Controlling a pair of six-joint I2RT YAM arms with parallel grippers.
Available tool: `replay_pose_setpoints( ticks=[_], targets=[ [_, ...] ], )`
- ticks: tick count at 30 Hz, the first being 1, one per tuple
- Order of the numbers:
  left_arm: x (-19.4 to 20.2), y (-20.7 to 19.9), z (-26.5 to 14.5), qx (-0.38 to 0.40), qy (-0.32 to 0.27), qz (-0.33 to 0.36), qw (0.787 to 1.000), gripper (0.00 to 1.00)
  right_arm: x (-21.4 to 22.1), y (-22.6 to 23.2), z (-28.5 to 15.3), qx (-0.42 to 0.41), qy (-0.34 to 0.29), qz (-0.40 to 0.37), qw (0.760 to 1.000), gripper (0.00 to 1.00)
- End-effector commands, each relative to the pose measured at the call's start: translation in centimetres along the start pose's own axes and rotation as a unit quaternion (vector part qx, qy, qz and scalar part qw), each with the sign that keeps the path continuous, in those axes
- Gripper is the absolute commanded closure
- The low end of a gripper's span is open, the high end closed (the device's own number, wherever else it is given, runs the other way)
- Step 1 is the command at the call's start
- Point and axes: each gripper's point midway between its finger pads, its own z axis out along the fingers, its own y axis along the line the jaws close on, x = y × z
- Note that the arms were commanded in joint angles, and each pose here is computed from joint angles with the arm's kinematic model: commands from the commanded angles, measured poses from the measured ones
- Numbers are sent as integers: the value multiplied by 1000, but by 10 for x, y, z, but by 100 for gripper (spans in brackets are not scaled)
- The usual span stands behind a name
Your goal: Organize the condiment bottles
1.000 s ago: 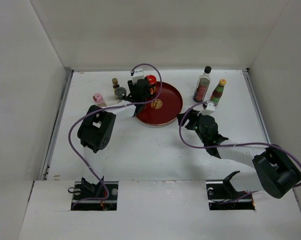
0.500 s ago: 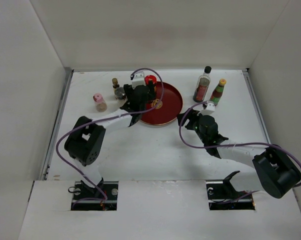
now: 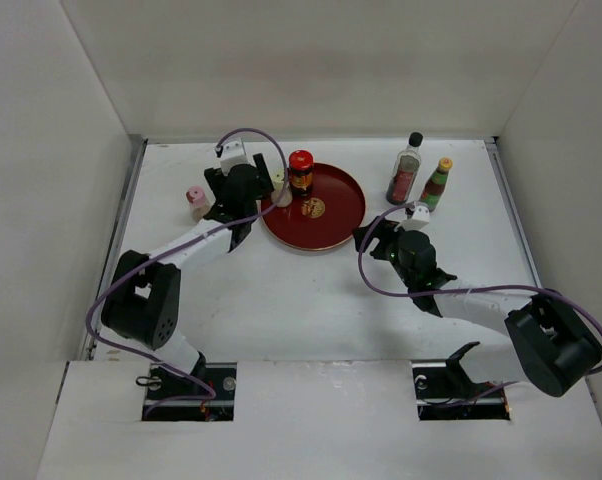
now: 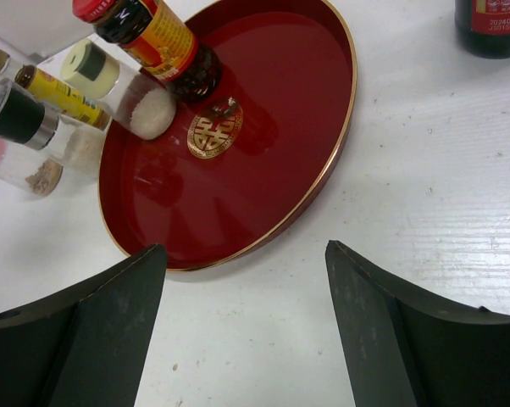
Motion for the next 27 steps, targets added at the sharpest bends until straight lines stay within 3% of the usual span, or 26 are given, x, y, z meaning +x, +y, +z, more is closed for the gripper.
replay_pose_setpoints(
  ticks=[1, 10, 14, 22, 25, 27],
  targets=[
    [-6, 10, 13, -19, 9, 0, 1000, 13, -22, 17, 2, -27, -34, 8, 999, 15],
    [8, 10, 54, -18, 37, 11, 999, 12, -16, 16, 6, -25, -24, 4, 999, 8],
    [12, 15, 67, -24, 44, 13, 999, 26, -18, 20, 5, -33, -26, 5, 999, 7],
    [30, 32, 51, -36, 60, 14, 997, 47, -15, 19, 6, -32, -20, 5, 999, 7],
    [19, 37, 41, -41, 42, 5, 998, 60, -16, 20, 6, -33, -20, 4, 999, 7],
    [-4, 35, 30, -39, 15, -5, 999, 62, -18, 20, 5, -33, -25, 5, 999, 7]
  ],
)
